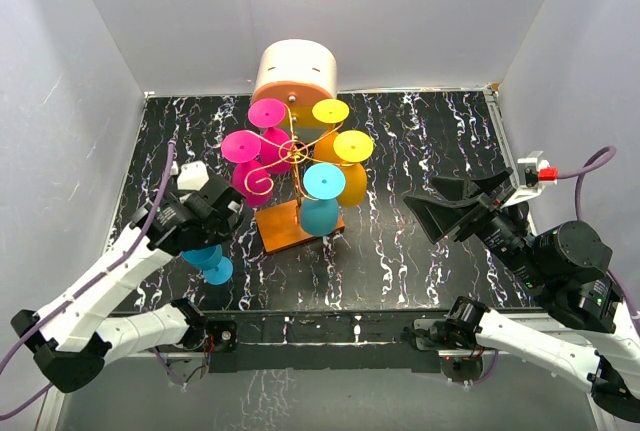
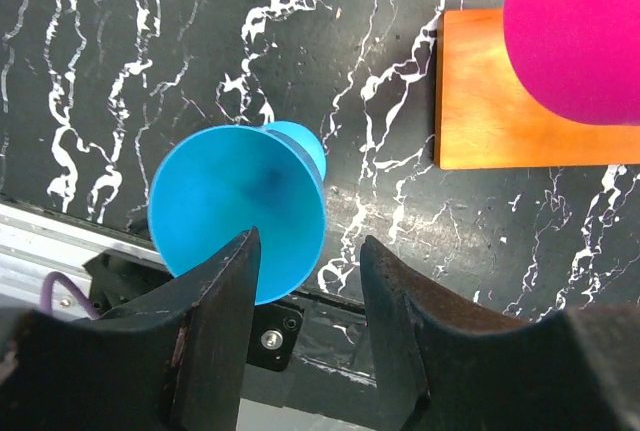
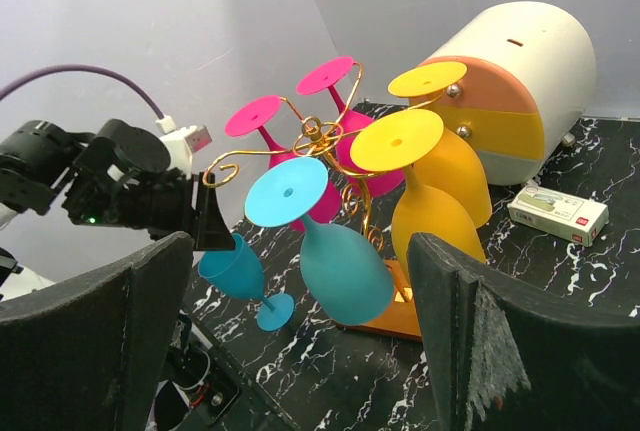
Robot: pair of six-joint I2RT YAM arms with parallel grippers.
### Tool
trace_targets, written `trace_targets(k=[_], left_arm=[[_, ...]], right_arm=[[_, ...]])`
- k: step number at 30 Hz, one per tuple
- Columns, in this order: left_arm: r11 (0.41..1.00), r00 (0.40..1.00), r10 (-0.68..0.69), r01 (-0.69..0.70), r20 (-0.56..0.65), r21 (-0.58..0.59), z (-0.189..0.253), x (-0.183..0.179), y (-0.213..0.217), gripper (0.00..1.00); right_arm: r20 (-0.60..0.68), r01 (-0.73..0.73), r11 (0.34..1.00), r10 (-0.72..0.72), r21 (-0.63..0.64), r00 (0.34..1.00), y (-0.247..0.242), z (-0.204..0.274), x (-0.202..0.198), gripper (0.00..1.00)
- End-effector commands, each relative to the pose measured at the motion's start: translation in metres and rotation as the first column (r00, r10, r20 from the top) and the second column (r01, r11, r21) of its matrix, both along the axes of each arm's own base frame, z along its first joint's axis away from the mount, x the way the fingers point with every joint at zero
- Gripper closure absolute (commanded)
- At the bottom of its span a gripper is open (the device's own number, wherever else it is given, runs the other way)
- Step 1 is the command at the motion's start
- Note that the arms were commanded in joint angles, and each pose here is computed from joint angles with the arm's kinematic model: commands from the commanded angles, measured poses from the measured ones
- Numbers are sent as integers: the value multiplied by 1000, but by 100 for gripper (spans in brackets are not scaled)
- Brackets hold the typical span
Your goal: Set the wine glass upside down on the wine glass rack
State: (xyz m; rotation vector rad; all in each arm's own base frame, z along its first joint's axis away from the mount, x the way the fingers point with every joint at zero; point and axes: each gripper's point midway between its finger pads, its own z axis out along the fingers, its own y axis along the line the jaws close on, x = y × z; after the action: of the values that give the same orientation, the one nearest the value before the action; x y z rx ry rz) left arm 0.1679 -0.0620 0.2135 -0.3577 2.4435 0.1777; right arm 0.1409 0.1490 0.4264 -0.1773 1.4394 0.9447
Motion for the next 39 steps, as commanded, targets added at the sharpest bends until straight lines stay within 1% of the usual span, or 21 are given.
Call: trace_targets(k=[1, 5, 8, 9, 11, 13, 17, 20, 23, 28, 33, 36, 37, 39], left_arm=[[998, 1000, 14, -12, 23, -64, -8, 6, -12, 56], [999, 1000, 24, -24, -10, -37, -26, 9, -9, 53], [997, 999, 11, -14, -40, -71, -41, 14, -13, 53], [996, 998, 12, -17, -56, -89, -46, 15, -13, 55], [991, 997, 19, -29, -79, -128, -53, 18, -13, 60], [989, 996, 32, -44, -85, -144, -57, 21, -9, 69], [991, 995, 38, -49, -90, -124, -57, 23, -4, 84], [993, 995, 41, -51, -92, -106, -55, 24, -2, 99], [994, 996, 61, -67, -67, -83, -46, 26, 5, 100], [995, 996, 93, -93, 10, -43, -14, 27, 20, 100], [990, 978, 143, -143, 153, -15, 39, 30, 41, 100], [981, 943, 188, -195, 273, -3, 80, 28, 61, 100], [974, 921, 213, -226, 325, 2, 95, 26, 71, 100], [964, 870, 254, -262, 423, -40, 122, 21, 83, 100]], right_arm=[[15, 8, 999, -9, 37, 1000, -2, 11, 0, 13], [13, 12, 999, -12, 45, 1000, -4, 10, 0, 13], [14, 9, 999, -9, 48, 1000, -4, 11, -1, 13], [14, 7, 999, -8, 47, 1000, -3, 10, -1, 13], [15, 7, 999, -7, 49, 1000, -3, 12, -1, 13], [16, 7, 999, -8, 48, 1000, -4, 12, -1, 13], [16, 13, 999, -14, 48, 1000, -4, 12, 0, 12], [18, 15, 999, -16, 45, 1000, -4, 12, 1, 12], [19, 16, 999, -17, 46, 1000, -2, 13, 2, 12], [21, 14, 999, -15, 44, 1000, 2, 15, 4, 12], [7, 6, 998, -6, 58, 1000, 7, 16, 6, 12], [-5, -2, 998, 2, 62, 1000, 12, 16, 8, 12], [-14, -1, 998, 2, 64, 1000, 14, 15, 9, 13], [-30, -3, 997, 5, 71, 1000, 17, 14, 11, 13]])
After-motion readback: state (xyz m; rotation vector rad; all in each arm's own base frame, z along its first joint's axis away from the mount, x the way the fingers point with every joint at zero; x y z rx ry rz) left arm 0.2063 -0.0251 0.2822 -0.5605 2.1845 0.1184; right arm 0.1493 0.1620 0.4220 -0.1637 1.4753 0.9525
